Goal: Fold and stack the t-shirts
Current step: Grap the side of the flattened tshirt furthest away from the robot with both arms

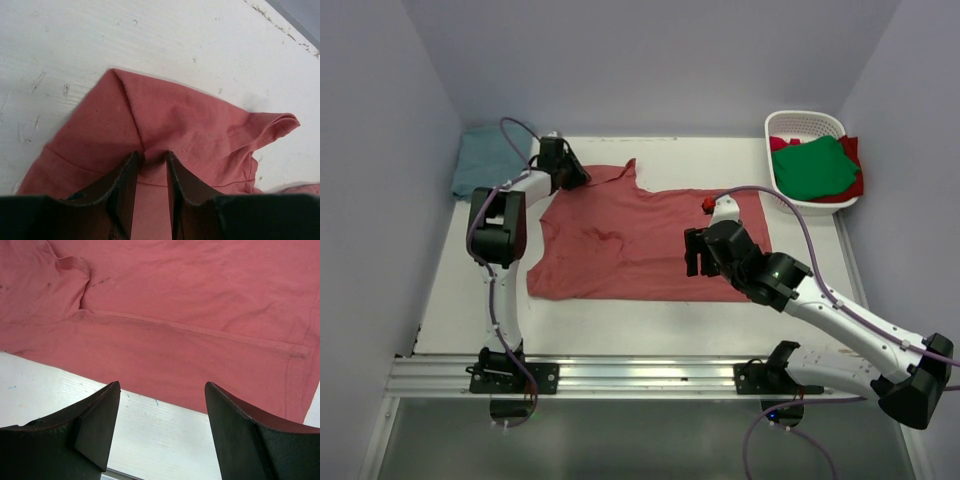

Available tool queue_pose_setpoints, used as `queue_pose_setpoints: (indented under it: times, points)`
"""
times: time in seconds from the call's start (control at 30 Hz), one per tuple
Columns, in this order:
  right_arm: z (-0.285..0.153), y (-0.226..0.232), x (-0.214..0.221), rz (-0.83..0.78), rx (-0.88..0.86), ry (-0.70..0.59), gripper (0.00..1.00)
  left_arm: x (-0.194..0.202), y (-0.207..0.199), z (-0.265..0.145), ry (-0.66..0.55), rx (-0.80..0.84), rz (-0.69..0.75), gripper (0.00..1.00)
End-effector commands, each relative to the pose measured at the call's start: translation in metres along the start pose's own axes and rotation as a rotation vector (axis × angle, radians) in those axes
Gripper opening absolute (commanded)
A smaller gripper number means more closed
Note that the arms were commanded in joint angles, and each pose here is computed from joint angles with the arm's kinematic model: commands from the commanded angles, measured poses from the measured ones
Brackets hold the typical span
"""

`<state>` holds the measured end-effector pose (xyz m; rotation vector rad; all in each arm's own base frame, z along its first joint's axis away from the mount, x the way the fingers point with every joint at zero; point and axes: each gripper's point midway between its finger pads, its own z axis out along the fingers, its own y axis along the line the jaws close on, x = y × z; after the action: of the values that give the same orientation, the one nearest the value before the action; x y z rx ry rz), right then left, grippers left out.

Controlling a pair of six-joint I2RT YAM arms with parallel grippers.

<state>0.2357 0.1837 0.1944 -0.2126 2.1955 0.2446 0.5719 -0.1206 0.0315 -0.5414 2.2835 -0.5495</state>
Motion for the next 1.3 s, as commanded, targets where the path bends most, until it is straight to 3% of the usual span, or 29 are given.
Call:
queue_pose_setpoints:
  times: [0.0, 0.13, 0.27, 0.47, 0.53, 0.67, 0.8, 0.97, 1.0, 1.07, 1.17, 1.27]
  points:
    - [0.002, 0.001, 0.000, 0.018, 0.002, -0.009, 0.72, -0.016, -0.026, 0.005, -0.068, 0.099, 0.036, 0.33]
    - [0.003, 0.000, 0.003, 0.020, 0.003, -0.004, 0.68, -0.014, -0.036, 0.002, -0.071, 0.158, 0.049, 0.30]
    - [0.005, 0.000, 0.003, 0.014, 0.010, -0.005, 0.62, -0.012, -0.041, 0.000, -0.072, 0.182, 0.058, 0.15]
    - [0.007, -0.001, 0.004, 0.011, 0.020, -0.005, 0.59, -0.010, -0.040, -0.002, -0.064, 0.175, 0.067, 0.11]
    - [0.008, -0.001, 0.004, 0.009, 0.023, -0.004, 0.57, -0.012, -0.040, -0.003, -0.068, 0.174, 0.072, 0.05]
    - [0.010, -0.011, -0.002, 0.023, 0.083, -0.030, 0.44, -0.011, -0.040, -0.006, -0.052, 0.161, 0.080, 0.00]
    - [0.016, -0.038, -0.016, 0.084, 0.193, -0.050, 0.11, -0.018, -0.039, -0.022, -0.066, 0.133, 0.090, 0.00]
    - [0.035, -0.080, -0.038, 0.147, 0.355, -0.044, 0.04, -0.028, -0.037, -0.050, -0.072, 0.093, 0.074, 0.00]
    - [0.038, -0.096, -0.044, 0.169, 0.405, -0.050, 0.05, -0.027, -0.034, -0.053, -0.068, 0.086, 0.071, 0.00]
    - [0.049, -0.113, -0.057, 0.199, 0.464, -0.051, 0.24, -0.031, -0.034, -0.065, -0.075, 0.079, 0.064, 0.00]
    - [0.061, -0.139, -0.083, 0.274, 0.500, -0.065, 0.62, -0.029, -0.032, -0.079, -0.074, 0.072, 0.058, 0.00]
    - [0.082, -0.160, -0.098, 0.323, 0.527, -0.043, 0.73, -0.026, -0.032, -0.096, -0.066, 0.076, 0.053, 0.00]
